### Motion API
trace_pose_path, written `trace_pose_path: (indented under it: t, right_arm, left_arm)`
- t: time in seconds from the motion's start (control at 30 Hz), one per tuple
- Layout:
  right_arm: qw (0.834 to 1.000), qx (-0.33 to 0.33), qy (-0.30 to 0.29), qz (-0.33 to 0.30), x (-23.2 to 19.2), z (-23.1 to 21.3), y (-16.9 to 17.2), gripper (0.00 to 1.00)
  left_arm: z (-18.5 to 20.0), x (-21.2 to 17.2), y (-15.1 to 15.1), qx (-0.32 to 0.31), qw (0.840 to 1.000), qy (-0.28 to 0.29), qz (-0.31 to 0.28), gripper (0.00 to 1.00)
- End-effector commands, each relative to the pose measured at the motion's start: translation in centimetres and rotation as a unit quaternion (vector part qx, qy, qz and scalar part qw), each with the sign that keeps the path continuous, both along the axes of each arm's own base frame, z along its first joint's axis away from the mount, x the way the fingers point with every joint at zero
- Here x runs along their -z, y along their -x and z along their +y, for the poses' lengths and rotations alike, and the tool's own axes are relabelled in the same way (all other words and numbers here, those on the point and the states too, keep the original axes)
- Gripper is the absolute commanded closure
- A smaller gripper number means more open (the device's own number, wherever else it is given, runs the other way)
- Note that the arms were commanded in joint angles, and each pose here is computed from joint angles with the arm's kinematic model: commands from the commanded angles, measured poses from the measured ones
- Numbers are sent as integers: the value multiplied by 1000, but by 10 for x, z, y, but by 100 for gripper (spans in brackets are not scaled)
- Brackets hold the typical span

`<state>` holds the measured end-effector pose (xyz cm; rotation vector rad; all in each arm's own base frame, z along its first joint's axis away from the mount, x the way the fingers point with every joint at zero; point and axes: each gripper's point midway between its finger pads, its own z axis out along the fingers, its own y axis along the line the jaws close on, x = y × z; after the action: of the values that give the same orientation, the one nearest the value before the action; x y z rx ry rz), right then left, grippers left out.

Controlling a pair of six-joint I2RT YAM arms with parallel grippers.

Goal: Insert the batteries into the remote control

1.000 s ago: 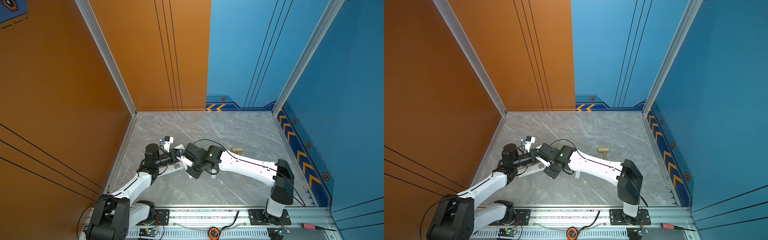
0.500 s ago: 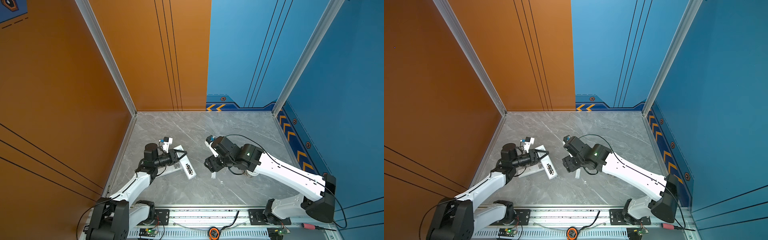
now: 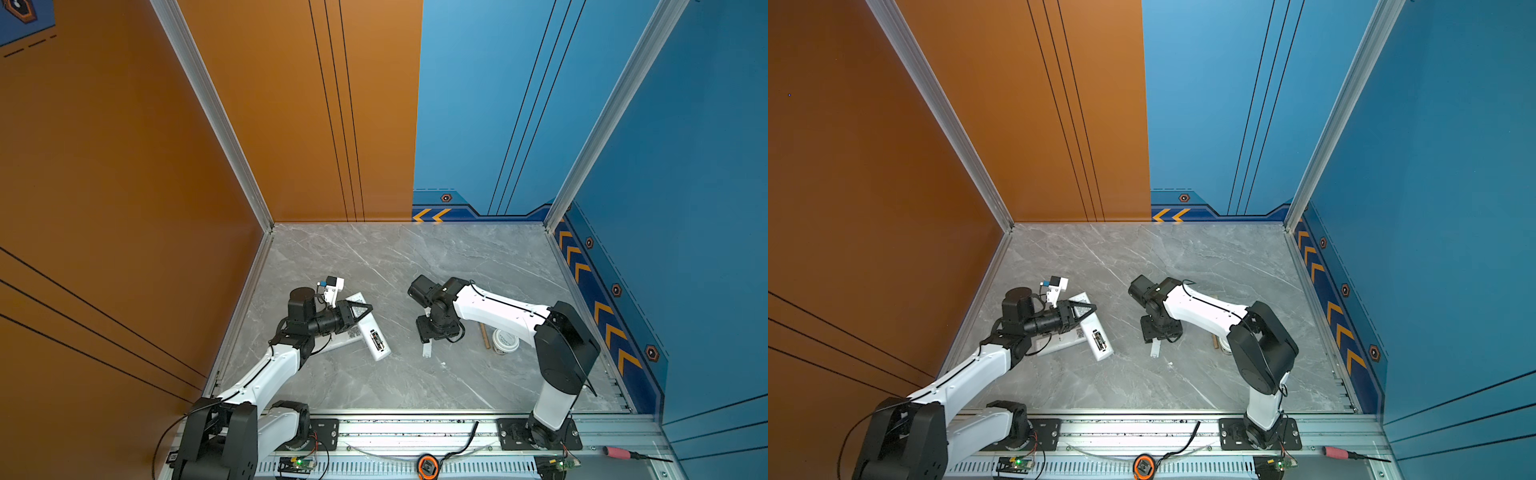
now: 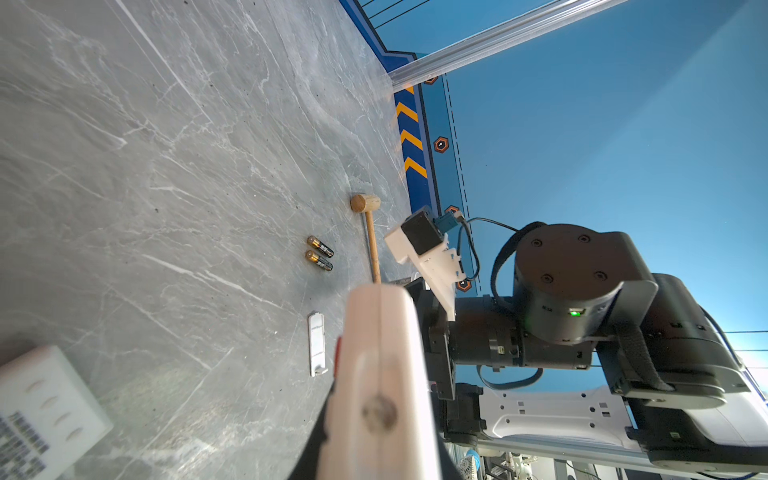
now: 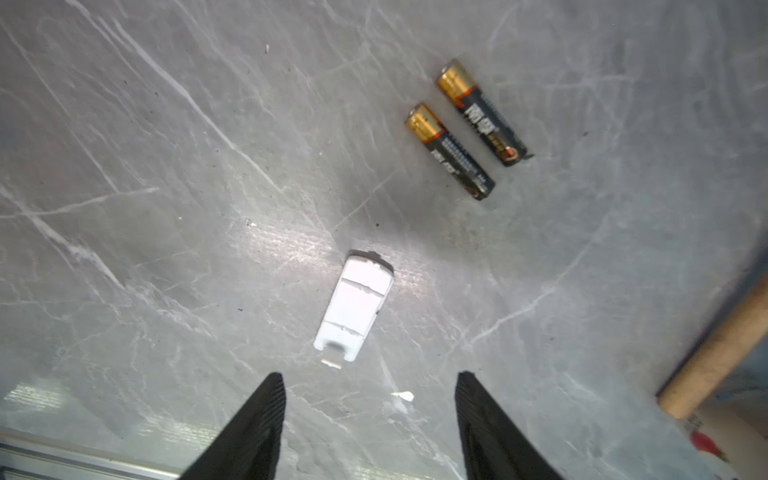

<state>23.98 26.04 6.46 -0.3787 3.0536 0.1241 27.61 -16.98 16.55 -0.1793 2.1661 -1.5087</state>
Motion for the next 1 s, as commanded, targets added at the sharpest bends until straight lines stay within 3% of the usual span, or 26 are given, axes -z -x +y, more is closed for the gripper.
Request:
trace_pose_path:
  t: [0.0,0.43,0.63,0.97]
  right_arm:
    - [999,-3,-2,32,7,12,10,43]
    - [998,-8,16,61,45,13,17,55]
    - [997,-11,18,75,63,12,19,65]
    - [997,12,8,71,65,-1,21,79]
  left_arm:
    - [2,-18,-6,-4,999,-1,-34,100]
    - [2,-17,-6,-3,999,0,-32,100]
    - [2,-16,-6,-3,1000,-1,-30,100]
    - [1,-13,-6,0,1000,-3,-25,100]
